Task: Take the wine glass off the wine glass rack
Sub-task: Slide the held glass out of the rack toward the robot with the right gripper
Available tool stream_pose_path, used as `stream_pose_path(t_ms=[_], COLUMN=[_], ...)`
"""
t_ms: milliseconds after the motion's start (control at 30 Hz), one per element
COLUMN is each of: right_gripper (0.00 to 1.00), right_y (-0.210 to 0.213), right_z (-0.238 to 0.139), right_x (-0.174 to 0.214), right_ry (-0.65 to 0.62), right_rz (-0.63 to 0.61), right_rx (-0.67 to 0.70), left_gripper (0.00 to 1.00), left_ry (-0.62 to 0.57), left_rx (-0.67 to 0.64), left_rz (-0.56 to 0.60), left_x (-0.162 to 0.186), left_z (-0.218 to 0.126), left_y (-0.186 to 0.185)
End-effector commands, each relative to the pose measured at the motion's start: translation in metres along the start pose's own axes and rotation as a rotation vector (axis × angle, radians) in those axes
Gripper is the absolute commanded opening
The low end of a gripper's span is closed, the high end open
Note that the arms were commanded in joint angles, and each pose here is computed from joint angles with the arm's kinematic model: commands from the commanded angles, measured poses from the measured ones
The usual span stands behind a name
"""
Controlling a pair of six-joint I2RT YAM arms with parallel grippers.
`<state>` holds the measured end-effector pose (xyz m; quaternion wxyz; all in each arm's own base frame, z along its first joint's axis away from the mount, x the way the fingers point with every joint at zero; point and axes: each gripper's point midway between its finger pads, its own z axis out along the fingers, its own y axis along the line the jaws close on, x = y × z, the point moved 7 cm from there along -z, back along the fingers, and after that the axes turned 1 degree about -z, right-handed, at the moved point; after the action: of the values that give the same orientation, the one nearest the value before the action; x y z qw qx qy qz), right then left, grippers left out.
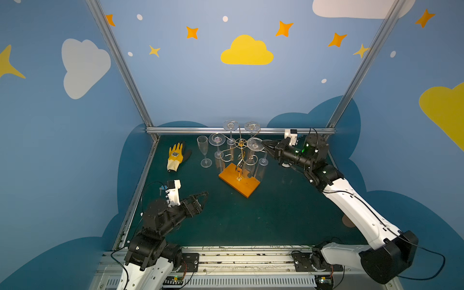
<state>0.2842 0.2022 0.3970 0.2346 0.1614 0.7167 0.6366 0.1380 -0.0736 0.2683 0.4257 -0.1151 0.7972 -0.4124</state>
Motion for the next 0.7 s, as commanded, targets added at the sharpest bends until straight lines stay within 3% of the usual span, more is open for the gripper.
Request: stream_pose_path(t_ms=[0, 433, 667], right_gripper=[0.0, 0.0, 0.0], right_y=[0.013, -0.008, -0.019], right_z=[-0.018, -0.059, -0.098], right_x=[0.0, 0.016, 0.026], right_ry=[-0.039, -0.04, -0.044], right_rz=[-0.037, -0.037, -0.158], right_rx=[-0.044, -0.008, 0.106], left_gripper=[0.99, 0.99, 0.99], left_ry=[-0.017, -0.016, -0.034], left_rx=[0.012, 0.0, 0.005], left_rz=[0.015, 0.016, 0.032], left_x=[-0.004, -0.005, -0.01], left_z=[-0.005, -0.009, -0.01], left_y=[-0.006, -0.008, -0.012])
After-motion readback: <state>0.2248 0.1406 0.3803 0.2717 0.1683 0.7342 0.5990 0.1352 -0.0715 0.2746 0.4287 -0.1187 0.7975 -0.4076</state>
